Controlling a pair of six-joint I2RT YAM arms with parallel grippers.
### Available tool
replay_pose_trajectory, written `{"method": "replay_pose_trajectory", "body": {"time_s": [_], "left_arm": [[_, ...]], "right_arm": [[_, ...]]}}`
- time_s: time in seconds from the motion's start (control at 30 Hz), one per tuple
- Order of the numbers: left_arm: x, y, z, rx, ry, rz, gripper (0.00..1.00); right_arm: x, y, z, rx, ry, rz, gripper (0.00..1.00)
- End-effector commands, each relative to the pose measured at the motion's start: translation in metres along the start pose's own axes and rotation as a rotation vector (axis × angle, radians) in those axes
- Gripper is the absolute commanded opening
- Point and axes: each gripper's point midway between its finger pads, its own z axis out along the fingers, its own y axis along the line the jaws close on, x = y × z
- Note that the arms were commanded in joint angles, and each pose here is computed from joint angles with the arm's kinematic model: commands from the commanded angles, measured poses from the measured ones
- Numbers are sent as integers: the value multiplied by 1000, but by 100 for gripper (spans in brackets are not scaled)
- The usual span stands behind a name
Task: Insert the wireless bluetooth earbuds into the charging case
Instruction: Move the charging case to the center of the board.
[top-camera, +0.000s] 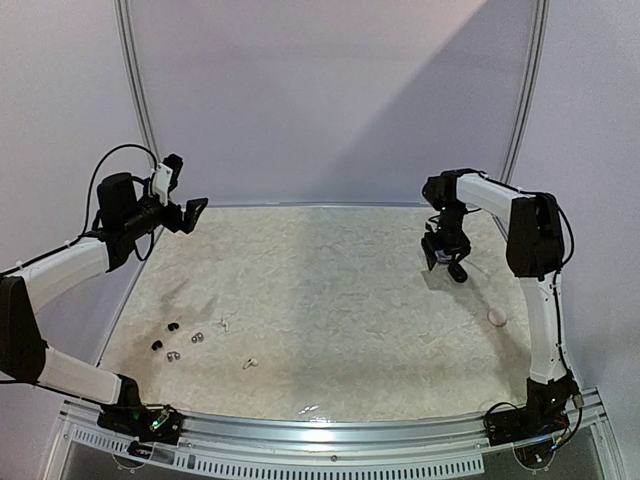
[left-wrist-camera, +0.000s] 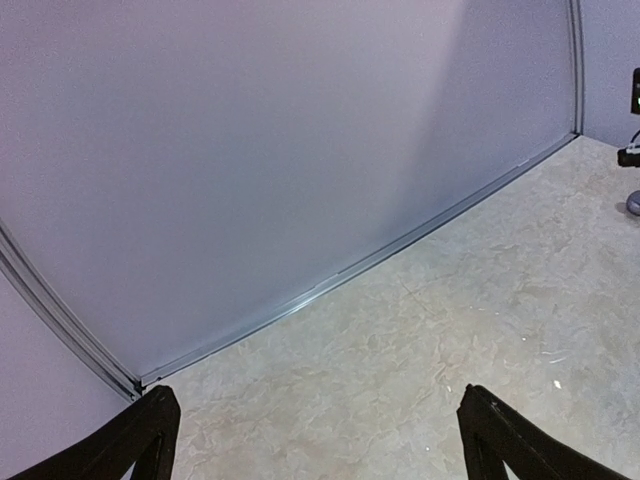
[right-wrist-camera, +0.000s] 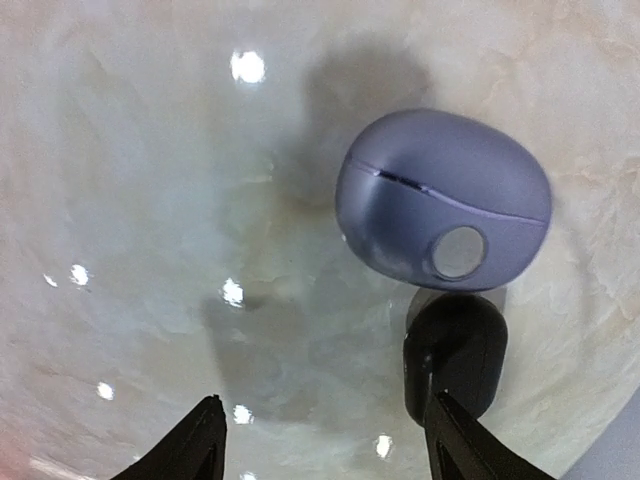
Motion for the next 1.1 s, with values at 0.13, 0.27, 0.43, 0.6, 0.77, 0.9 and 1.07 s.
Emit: {"method": "replay_pose_trajectory", "body": {"time_s": [0.13, 0.27, 0.43, 0.6, 0.77, 0.9, 1.07], "left_arm": [[-8, -3, 0, 14, -27, 33, 99], [-6, -3, 0, 13, -18, 42, 99], [-9, -2, -1, 10, -25, 47, 99], [-9, 0, -4, -3, -25, 70, 99], [-10, -1, -6, -2, -29, 79, 99], [-19, 0, -3, 8, -52, 85, 99], [-34, 3, -2, 6, -94, 103, 99]], "right_arm": [[-25, -37, -56, -288, -314, 528, 68], [-28, -60, -55, -266, -342, 668, 53], [-31, -70, -28, -294, -285, 835, 15], [-17, -80, -7, -174, -175, 875, 7], [-13, -83, -1, -119, -103, 874, 8], [-3, -70, 7, -144, 32, 925, 8], [15, -66, 9, -106, 170, 973, 13]]}}
